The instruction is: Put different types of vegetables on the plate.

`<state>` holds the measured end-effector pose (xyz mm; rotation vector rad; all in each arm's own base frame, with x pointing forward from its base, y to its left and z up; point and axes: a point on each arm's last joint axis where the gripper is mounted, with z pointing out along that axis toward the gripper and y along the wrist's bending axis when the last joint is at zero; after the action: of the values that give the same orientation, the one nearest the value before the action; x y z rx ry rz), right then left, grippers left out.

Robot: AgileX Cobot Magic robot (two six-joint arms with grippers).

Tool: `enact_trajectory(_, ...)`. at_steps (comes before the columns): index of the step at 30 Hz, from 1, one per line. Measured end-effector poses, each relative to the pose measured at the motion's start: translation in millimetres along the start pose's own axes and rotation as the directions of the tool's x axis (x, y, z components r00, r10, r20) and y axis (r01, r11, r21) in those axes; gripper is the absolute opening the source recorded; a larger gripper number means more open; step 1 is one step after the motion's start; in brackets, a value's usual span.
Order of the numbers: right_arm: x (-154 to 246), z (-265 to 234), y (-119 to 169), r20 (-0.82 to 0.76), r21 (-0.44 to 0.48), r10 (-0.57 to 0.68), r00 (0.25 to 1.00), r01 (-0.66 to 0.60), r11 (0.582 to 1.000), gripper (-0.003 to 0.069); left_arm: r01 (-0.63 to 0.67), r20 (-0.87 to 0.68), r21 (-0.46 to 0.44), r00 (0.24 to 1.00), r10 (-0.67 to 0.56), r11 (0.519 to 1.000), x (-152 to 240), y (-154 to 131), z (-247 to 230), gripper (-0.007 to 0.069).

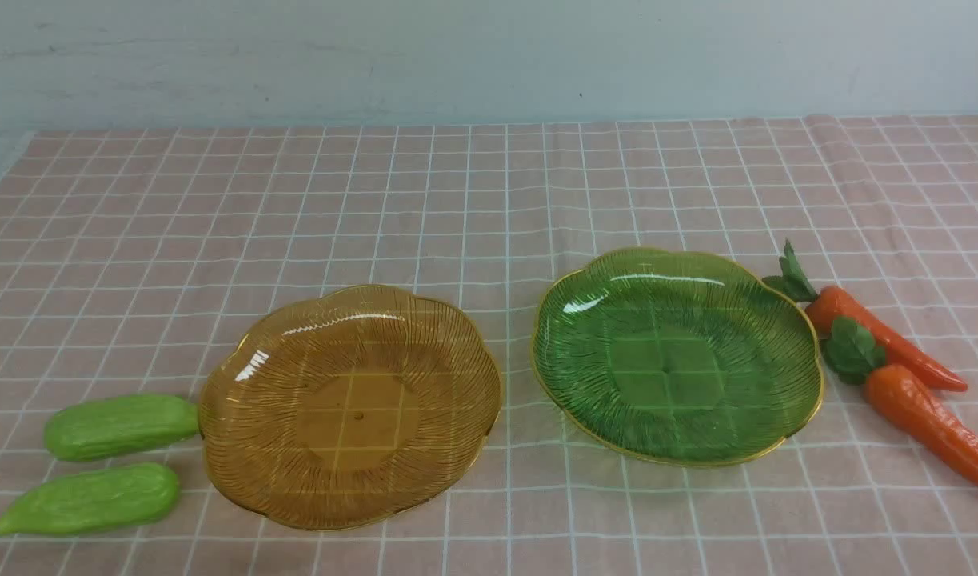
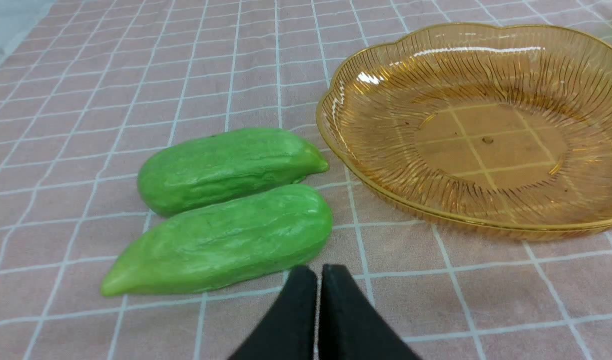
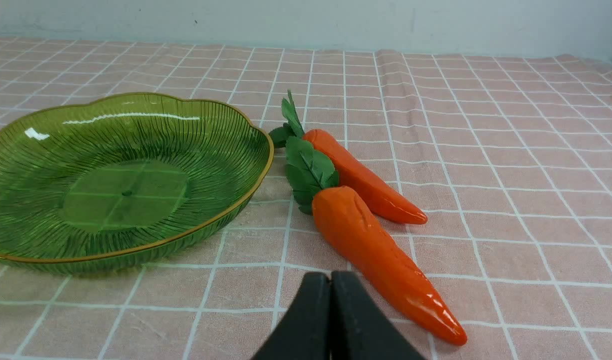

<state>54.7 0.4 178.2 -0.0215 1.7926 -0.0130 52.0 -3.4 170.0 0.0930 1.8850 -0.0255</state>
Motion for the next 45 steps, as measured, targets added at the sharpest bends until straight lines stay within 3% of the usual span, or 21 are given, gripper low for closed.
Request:
enact_trajectory(41, 0.0, 0.0, 0.1, 0.000, -0.001, 0.004, 1.000, -0.004, 1.000, -0.0015, 0.000, 0.002, 0.000, 1.000, 0.000, 1.000, -0.2, 0.0, 0.0, -0.0003)
enact_trajectory(43, 0.0, 0.0, 0.3, 0.000, -0.004, 0.017, 1.000, -0.017, 1.000, -0.0015, 0.005, 0.007, 0.001, 1.000, -0.005, 1.000, -0.3, -0.1, 0.1, -0.0003)
enact_trajectory(45, -0.3, -0.1, 3.3, -0.003, -0.036, 0.176, 0.984, -0.176, 0.984, -0.0015, 0.132, 0.006, 0.030, 0.991, -0.133, 0.991, -0.7, -3.0, 0.1, -0.0003)
